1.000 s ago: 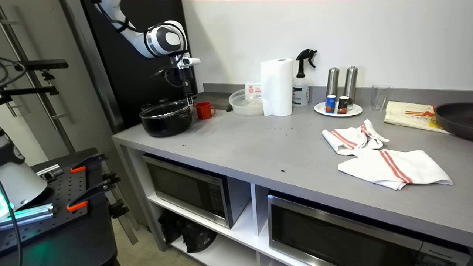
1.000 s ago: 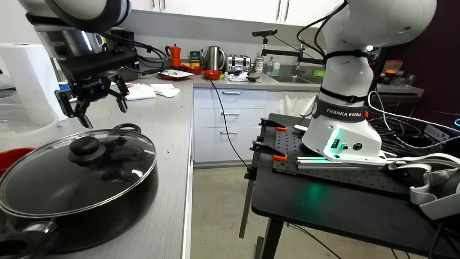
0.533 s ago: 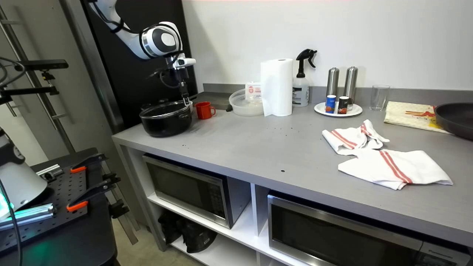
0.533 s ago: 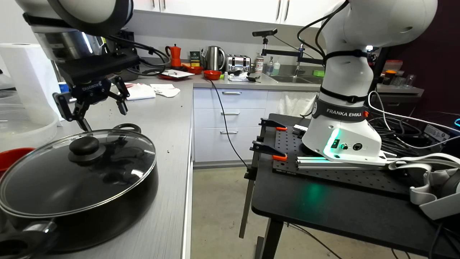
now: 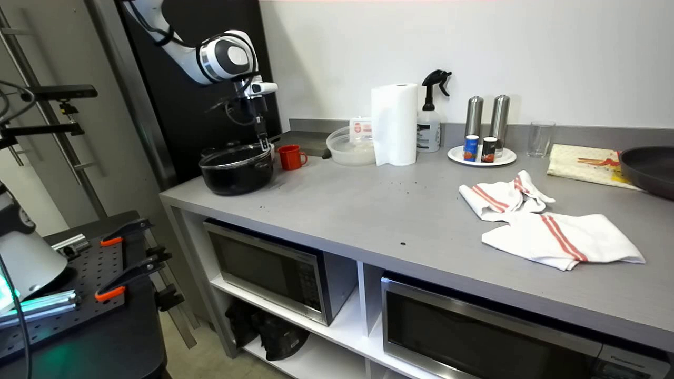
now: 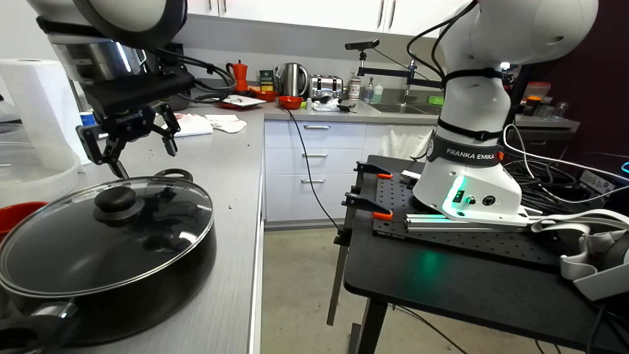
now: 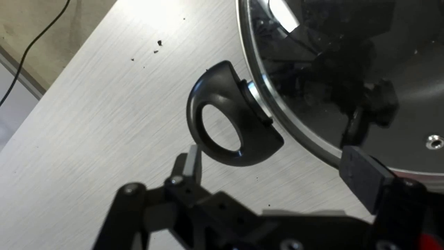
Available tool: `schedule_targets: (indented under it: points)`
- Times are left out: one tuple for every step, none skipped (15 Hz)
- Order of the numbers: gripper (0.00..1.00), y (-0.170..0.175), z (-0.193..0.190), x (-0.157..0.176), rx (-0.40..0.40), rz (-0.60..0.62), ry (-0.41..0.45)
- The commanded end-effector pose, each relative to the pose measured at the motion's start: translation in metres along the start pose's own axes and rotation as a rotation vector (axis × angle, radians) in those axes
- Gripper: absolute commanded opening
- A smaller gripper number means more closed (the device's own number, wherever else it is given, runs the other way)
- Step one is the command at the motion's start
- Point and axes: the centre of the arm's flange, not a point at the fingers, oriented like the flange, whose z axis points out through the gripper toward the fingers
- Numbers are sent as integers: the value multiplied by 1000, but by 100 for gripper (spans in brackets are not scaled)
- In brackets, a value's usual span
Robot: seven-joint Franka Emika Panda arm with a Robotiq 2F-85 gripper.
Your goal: Place the glass lid on the black pot.
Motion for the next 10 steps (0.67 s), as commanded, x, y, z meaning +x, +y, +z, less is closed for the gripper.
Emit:
schedule_targets:
  points:
    - [100,8,-6,-6,0,15,38]
    - [100,9,-7,-5,1,16,39]
    - [100,10,-6,-3,-3,19,42]
    - [100,11,-5,-1,-9,23,49]
    - [100,12,-3,1,-13,25,49]
    - [100,14,-1,2,-22,30,50]
    - [100,15,2,4,-28,32,50]
    - [100,16,4,5,-34,33,49]
    - [100,17,6,6,-37,34,45]
    - [100,18,8,6,-39,35,42]
